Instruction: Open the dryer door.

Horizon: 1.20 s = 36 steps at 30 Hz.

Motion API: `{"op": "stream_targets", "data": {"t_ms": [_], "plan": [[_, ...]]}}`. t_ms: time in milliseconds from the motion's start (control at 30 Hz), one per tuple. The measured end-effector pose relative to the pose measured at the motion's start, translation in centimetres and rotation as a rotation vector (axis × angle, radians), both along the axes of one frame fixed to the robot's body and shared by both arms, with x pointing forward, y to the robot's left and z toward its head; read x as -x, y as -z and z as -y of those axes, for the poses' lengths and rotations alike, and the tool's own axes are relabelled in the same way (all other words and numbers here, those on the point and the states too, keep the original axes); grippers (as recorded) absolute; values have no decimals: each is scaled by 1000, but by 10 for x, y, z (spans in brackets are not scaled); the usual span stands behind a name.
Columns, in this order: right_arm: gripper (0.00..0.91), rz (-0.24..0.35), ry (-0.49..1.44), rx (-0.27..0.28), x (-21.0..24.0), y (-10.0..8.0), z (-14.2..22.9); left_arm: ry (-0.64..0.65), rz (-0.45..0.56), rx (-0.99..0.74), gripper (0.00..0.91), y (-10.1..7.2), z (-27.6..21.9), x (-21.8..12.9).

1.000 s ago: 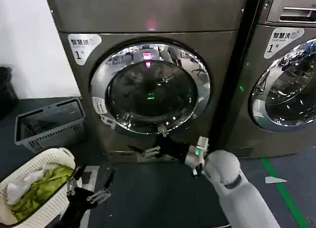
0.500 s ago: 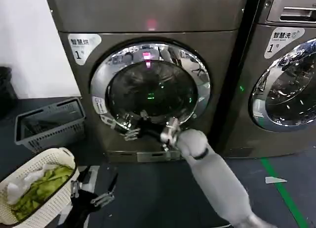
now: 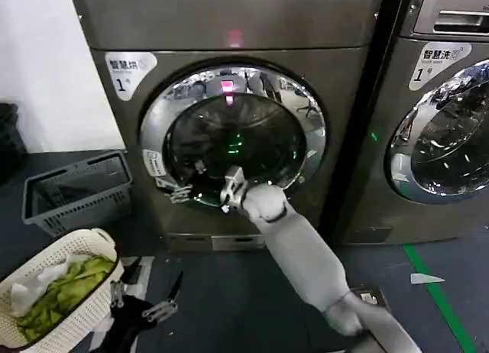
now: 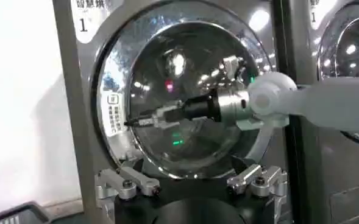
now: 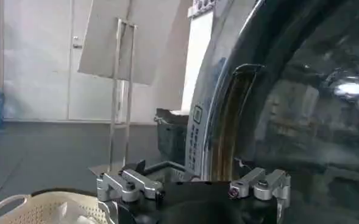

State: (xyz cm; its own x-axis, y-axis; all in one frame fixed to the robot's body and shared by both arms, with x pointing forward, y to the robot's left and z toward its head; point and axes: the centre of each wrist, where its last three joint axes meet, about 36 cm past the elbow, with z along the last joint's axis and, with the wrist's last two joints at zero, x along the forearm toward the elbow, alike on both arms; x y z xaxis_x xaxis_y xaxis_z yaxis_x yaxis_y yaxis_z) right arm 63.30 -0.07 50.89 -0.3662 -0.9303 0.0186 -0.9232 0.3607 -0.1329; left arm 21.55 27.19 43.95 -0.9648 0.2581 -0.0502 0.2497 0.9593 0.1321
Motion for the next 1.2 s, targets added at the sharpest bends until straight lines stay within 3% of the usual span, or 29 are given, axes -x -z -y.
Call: {"op": "stream_targets", "data": {"t_ms": [433, 833, 1067, 1200], "plan": [[907, -25, -93, 16, -2, -2, -3, -13, 2, -21, 907, -3, 1, 1], [907, -87, -276, 41, 19, 4, 43, -56, -22, -70, 907, 6, -30, -15], [907, -83, -341, 18, 39, -2, 70, -142, -46, -94, 907, 4, -67, -28], [907, -118, -396, 1, 49, -3, 82, -196, -35, -66, 907, -2, -84, -37]]}}
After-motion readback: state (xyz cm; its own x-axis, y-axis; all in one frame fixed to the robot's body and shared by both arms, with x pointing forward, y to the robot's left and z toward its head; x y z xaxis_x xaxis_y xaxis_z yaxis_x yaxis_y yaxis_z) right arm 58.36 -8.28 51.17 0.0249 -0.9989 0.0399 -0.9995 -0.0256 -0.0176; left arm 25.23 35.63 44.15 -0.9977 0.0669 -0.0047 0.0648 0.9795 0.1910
